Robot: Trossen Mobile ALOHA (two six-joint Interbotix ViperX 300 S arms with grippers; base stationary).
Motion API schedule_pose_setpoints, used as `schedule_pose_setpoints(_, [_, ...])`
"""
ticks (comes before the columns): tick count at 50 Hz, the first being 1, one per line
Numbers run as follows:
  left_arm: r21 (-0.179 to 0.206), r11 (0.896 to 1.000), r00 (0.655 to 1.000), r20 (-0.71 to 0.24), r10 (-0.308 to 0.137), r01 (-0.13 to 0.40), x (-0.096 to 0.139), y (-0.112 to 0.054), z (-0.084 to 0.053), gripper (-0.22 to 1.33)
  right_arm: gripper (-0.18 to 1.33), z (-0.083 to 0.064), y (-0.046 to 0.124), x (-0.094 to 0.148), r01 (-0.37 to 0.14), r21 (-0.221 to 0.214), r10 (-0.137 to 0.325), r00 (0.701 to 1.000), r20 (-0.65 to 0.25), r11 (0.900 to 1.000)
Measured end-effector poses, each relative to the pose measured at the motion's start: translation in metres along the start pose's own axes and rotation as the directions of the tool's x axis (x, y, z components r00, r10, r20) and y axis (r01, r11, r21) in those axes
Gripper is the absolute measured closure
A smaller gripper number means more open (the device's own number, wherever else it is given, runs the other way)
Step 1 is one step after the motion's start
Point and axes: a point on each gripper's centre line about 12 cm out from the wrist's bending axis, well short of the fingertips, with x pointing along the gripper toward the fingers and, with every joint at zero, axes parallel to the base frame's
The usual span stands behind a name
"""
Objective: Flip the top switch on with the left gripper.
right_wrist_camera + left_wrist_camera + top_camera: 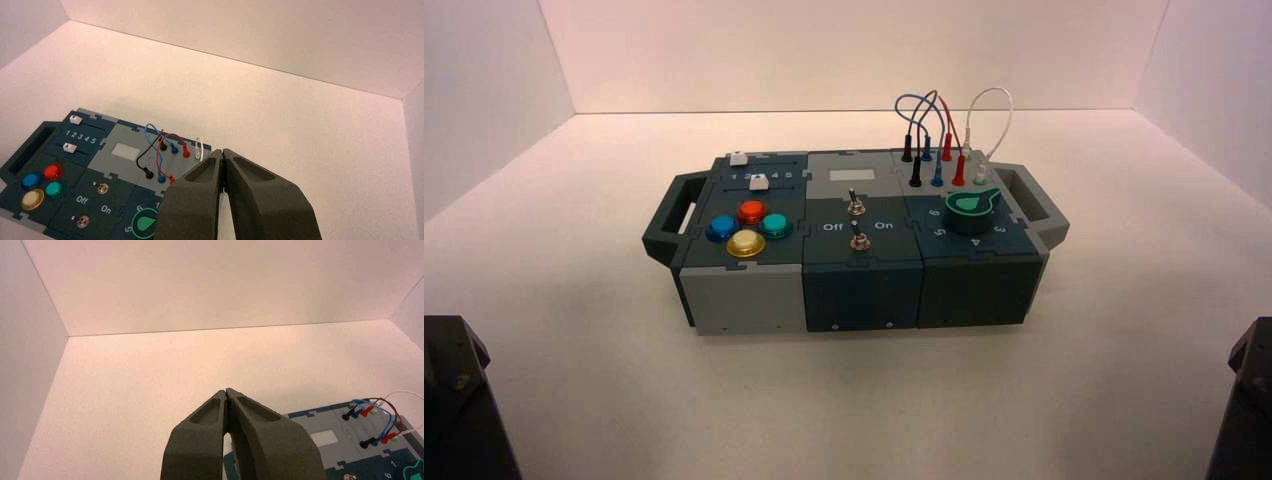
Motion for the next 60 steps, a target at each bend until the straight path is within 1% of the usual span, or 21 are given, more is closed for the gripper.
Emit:
schedule_pose_setpoints(35, [0.001,1.0,1.0,-0.012,0.001,-0.001,0.002,0.0,-0.001,1.28,1.29,-0.001,0.0,0.0,-0.002,0.006,0.002,1.0,-0.005,1.0])
schedule_pose_setpoints(40, [-0.003,1.0,1.0,-0.031,0.0,0.0,0.002,0.0,-0.003,1.28,1.29,-0.003,0.001,0.0,-0.006,0.014,0.006,1.0,-0.017,0.9999])
schedule_pose_setpoints(47, [-0.014,1.0,0.995,-0.104,-0.012,0.011,0.001,-0.003,-0.005,1.28,1.29,-0.009,0.002,0.003,-0.017,0.036,0.02,0.997,-0.072,0.9992])
schedule_pose_setpoints(49, [-0.02,1.0,0.989,-0.147,-0.026,0.023,0.0,-0.006,-0.005,1.28,1.29,-0.013,0.003,0.005,-0.02,0.045,0.024,0.994,-0.102,0.9988])
schedule_pose_setpoints(50, [-0.019,1.0,0.988,-0.149,-0.027,0.025,0.0,-0.006,-0.004,1.28,1.29,-0.013,0.003,0.006,-0.02,0.045,0.025,0.994,-0.105,0.9988])
schedule_pose_setpoints(52, [-0.025,0.999,0.979,-0.201,-0.047,0.042,0.001,-0.011,-0.006,1.28,1.29,-0.017,0.003,0.009,-0.02,0.048,0.026,0.99,-0.137,0.9986])
schedule_pose_setpoints(53, [-0.025,0.999,0.979,-0.201,-0.047,0.042,0.001,-0.011,-0.006,1.28,1.29,-0.018,0.003,0.011,-0.02,0.051,0.027,0.988,-0.152,0.9985])
schedule_pose_setpoints(55, [-0.027,0.998,0.963,-0.261,-0.067,0.062,0.003,-0.016,-0.009,1.28,1.29,-0.023,0.003,0.017,-0.018,0.053,0.028,0.98,-0.196,0.9984])
schedule_pose_setpoints(56, [-0.026,0.998,0.961,-0.268,-0.069,0.064,0.003,-0.017,-0.009,1.28,1.29,-0.023,0.003,0.018,-0.018,0.056,0.029,0.98,-0.199,0.9982])
schedule_pose_setpoints(57, [-0.027,0.997,0.951,-0.298,-0.08,0.075,0.004,-0.02,-0.011,1.28,1.29,-0.026,0.004,0.022,-0.017,0.058,0.03,0.973,-0.229,0.9982])
schedule_pose_setpoints(58, [-0.028,0.997,0.95,-0.302,-0.082,0.077,0.004,-0.02,-0.011,1.28,1.29,-0.026,0.004,0.022,-0.017,0.058,0.03,0.973,-0.229,0.9982])
schedule_pose_setpoints(59, [-0.029,0.996,0.934,-0.344,-0.092,0.087,0.007,-0.023,-0.013,1.28,1.29,-0.031,0.004,0.028,-0.016,0.062,0.032,0.964,-0.266,0.998])
schedule_pose_setpoints(60, [-0.028,0.996,0.933,-0.349,-0.094,0.089,0.007,-0.024,-0.014,1.28,1.29,-0.033,0.004,0.03,-0.016,0.062,0.033,0.958,-0.285,0.998])
